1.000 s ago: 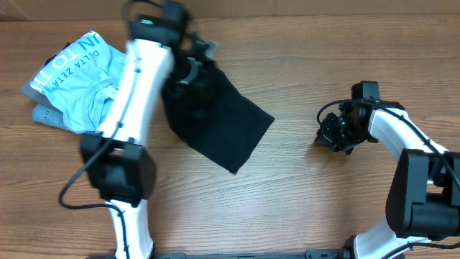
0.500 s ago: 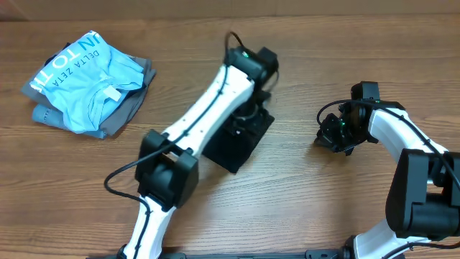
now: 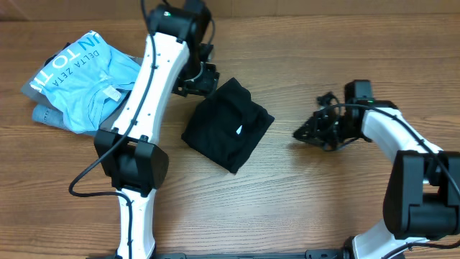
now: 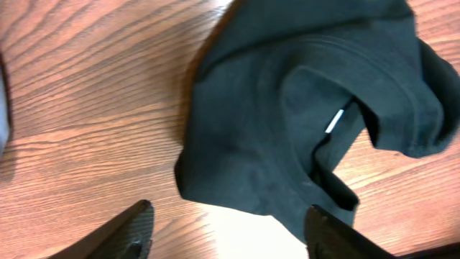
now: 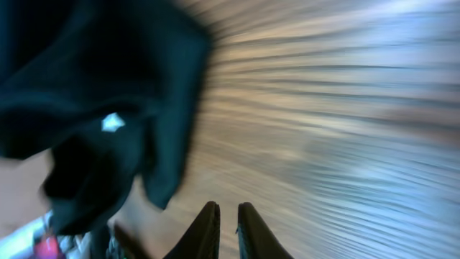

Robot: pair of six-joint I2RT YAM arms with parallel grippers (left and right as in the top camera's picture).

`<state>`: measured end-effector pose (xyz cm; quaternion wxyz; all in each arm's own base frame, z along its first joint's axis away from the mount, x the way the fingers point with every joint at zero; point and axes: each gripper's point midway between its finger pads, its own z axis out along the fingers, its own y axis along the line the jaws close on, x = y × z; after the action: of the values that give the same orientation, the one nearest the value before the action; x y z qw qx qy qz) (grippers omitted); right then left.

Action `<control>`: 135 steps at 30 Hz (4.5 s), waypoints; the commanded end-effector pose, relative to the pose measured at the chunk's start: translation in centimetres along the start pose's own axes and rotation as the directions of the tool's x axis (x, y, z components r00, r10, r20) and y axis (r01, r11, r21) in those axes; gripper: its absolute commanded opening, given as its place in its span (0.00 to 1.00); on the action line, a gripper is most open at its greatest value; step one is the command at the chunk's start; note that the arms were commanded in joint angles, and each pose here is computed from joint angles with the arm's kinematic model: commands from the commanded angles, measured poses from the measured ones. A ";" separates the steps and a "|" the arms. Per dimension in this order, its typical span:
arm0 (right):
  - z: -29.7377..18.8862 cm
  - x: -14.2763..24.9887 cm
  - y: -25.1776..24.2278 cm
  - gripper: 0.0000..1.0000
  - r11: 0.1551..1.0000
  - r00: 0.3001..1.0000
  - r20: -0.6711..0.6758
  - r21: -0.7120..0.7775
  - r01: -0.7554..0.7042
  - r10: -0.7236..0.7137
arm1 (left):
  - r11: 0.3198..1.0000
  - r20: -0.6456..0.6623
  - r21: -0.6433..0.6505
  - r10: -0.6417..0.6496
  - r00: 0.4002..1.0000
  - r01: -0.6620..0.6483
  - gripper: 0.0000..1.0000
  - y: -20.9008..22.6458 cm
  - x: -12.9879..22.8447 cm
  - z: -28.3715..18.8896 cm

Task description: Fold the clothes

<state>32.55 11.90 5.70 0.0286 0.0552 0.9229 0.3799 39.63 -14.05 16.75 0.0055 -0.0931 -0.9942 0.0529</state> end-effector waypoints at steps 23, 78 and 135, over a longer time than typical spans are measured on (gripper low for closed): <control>4.5 -3.8 11.5 0.56 0.928 0.933 0.093 -0.170 -0.330 0.349 | 0.992 -0.206 0.123 0.064 0.977 -0.039 0.58 -1.2 3.9 5.2; 10.4 8.9 10.8 0.44 0.953 0.999 -0.025 0.302 -0.038 0.048 | 0.983 0.045 0.184 -0.009 0.999 0.000 0.78 3.1 -0.4 1.1; 6.4 12.0 1.2 0.04 0.829 0.967 -0.159 0.554 -0.080 0.200 | 0.872 0.350 0.345 0.223 0.910 -0.346 0.58 -4.0 -5.6 10.8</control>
<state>21.16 19.53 2.14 -0.1172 0.0676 0.9828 0.1253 44.20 -19.77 6.83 -0.1273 -0.2103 -0.9242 0.2921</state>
